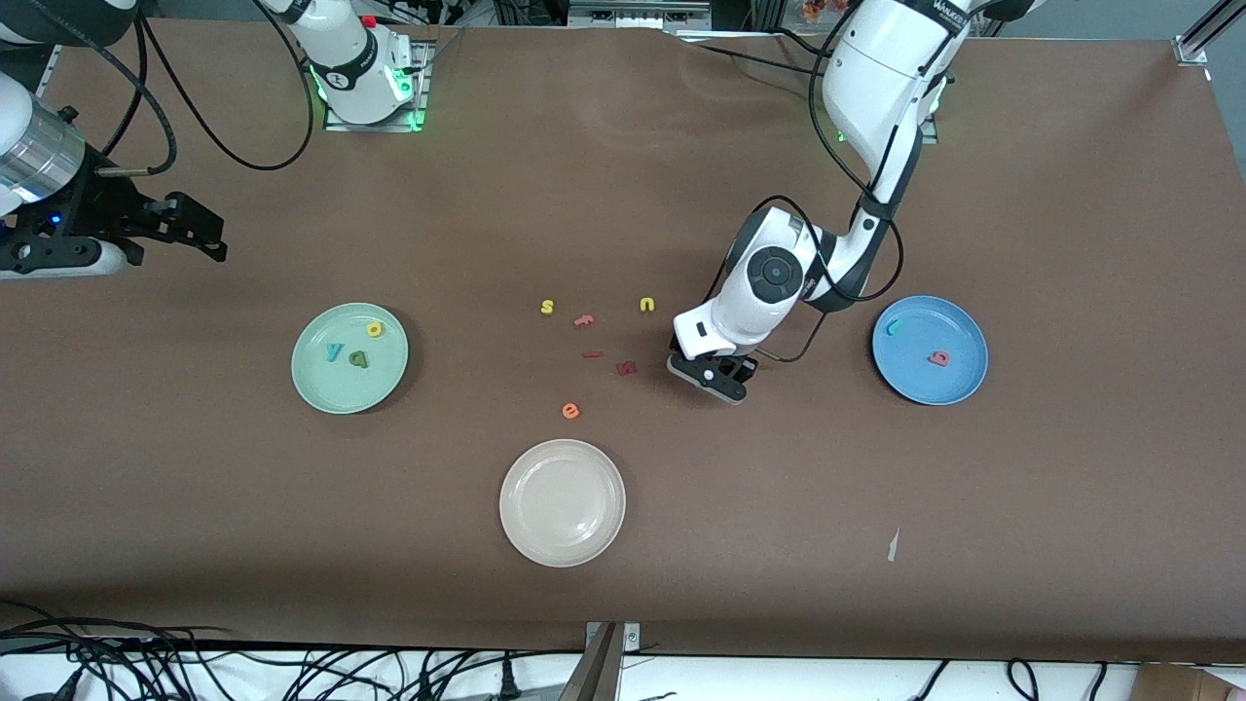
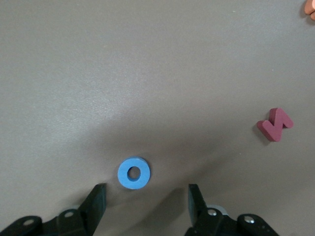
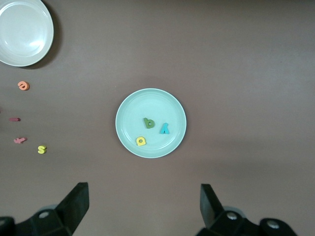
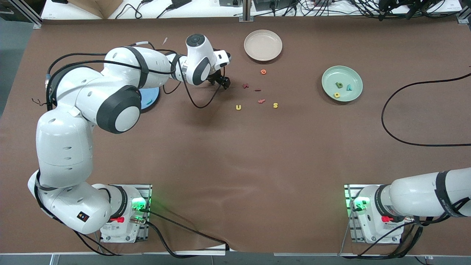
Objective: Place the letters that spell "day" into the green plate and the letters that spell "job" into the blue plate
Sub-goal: 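Grasp the blue letter o with the left gripper and lift it, then lower the blue o into the blue plate and open the left gripper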
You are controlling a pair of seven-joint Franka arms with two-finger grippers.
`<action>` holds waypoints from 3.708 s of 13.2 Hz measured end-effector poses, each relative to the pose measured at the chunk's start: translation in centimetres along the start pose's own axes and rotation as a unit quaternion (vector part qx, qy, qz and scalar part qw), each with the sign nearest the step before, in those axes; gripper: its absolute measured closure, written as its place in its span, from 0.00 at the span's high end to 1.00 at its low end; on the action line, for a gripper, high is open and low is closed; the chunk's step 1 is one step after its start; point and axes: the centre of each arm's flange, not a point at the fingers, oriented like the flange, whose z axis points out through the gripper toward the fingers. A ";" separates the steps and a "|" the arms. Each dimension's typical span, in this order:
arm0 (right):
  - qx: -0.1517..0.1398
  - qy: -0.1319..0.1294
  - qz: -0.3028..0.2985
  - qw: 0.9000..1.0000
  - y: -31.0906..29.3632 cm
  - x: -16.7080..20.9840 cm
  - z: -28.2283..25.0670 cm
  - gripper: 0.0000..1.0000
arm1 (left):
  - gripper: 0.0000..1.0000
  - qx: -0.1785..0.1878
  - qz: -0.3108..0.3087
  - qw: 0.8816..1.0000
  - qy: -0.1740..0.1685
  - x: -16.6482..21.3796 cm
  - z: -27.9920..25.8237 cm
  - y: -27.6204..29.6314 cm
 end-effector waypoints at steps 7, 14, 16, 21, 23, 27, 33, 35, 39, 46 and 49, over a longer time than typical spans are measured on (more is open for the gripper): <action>0.000 0.000 0.000 1.000 0.0 0.0 0.0 1.00 | 0.65 0.011 -0.008 1.000 0.014 1.5 -0.3 -1.7; 0.000 0.000 -0.001 1.000 -0.1 0.0 0.0 1.00 | 0.66 0.015 -0.001 1.000 0.015 1.8 0.0 -1.4; 0.000 0.000 -0.001 1.000 -0.1 0.0 0.0 1.00 | 0.61 0.015 0.000 1.000 0.015 1.8 0.0 -1.3; 0.000 0.000 -0.001 1.000 -0.1 0.0 0.0 1.00 | 0.55 0.016 0.000 1.000 0.015 1.8 0.0 -1.3; 0.000 0.000 -0.001 1.000 -0.1 0.0 0.0 1.00 | 0.41 0.016 0.000 1.000 0.016 1.8 0.0 -1.5; 0.000 0.000 0.000 1.000 -0.1 0.0 0.0 1.00 | 0.34 0.016 0.001 1.000 0.016 1.8 0.0 -1.4; 0.000 -0.002 0.004 1.000 0.3 0.0 0.2 1.00 | 0.28 0.031 -0.001 1.000 0.005 2.9 -2.4 -3.6; 0.000 -0.003 0.004 1.000 0.3 0.0 0.3 1.00 | 0.28 0.032 -0.015 0.999 -0.007 3.5 -6.0 -7.2; 0.000 -0.003 0.004 1.000 0.3 0.0 0.3 1.00 | 0.28 0.026 -0.028 0.999 -0.033 1.9 -13.0 -17.8; 0.000 -0.003 0.004 1.000 0.2 0.0 0.3 1.00 | 0.28 0.040 -0.035 0.995 -0.088 -8.5 -16.0 -30.4; 0.000 -0.003 0.005 1.000 0.2 0.0 0.3 1.00 | 0.29 0.023 -0.051 0.991 -0.118 -13.2 -14.8 -31.9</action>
